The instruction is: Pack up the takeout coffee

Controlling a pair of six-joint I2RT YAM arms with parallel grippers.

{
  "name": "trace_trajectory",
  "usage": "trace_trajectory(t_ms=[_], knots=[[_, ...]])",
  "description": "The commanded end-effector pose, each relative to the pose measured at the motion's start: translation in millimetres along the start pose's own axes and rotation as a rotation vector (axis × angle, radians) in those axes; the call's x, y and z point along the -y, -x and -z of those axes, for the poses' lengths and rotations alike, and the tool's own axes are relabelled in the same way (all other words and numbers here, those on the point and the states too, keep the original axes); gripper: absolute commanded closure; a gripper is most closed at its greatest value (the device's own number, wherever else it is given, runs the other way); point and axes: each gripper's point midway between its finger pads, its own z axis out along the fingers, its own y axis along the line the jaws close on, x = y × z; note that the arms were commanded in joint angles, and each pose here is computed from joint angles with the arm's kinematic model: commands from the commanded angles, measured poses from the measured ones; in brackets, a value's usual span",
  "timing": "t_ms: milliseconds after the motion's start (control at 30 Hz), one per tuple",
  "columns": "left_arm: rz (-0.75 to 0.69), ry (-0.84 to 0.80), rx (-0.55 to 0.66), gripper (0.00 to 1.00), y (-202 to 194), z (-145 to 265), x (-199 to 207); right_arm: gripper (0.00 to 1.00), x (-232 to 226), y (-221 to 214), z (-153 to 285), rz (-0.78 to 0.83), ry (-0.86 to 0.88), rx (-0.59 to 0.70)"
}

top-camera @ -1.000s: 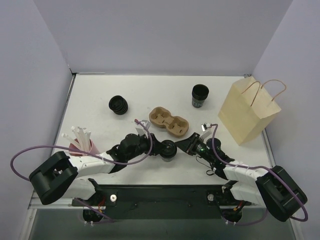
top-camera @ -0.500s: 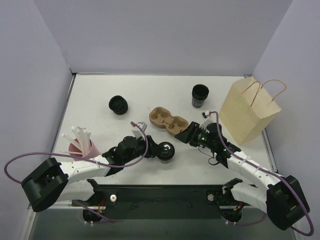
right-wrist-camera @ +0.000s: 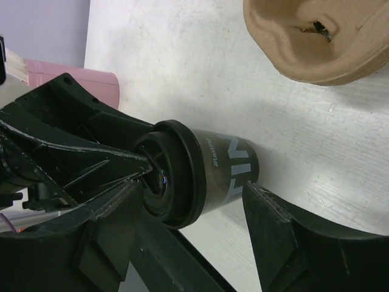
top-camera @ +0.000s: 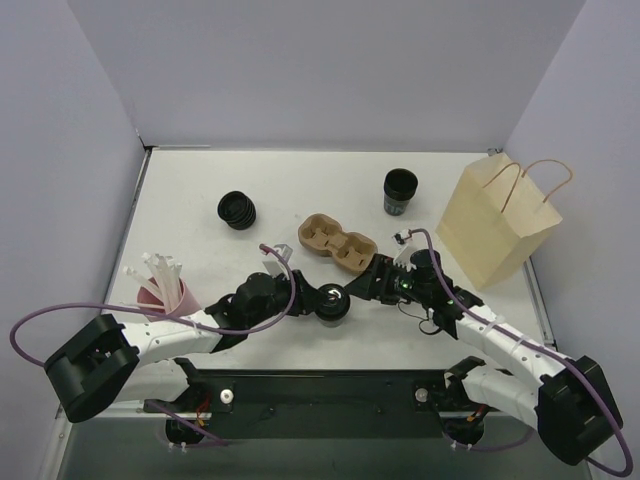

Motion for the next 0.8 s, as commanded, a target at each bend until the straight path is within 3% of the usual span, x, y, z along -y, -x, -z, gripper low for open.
trace_trajectory(t_ms=[0, 300, 467, 567, 767], knots=[[-0.058, 0.288, -0.247, 0.49, -73.3, 26.6, -86.5, 0.32, -9.4, -10.4, -3.9, 0.037, 0.041, -0.047], [-0.042, 0.282, -0.241, 0.49, -75.1, 26.2, -83.9, 0.33, -2.2, -24.8, -22.3, 0.037, 0.019, -0.089], [-0.028, 0.271, -0.239, 0.50, -78.4, 26.2, -81.0, 0.46, 7.5, -29.8, -28.7, 0.015, 0.014, -0.093], [-0.017, 0.265, -0.240, 0.50, -82.0, 27.1, -81.4, 0.59, 6.7, -33.5, -31.9, 0.009, 0.039, -0.107], [-0.004, 0.246, -0.223, 0.50, -76.2, 28.9, -72.8, 0.66, 9.2, -35.3, -27.8, 0.034, 0.069, -0.132]])
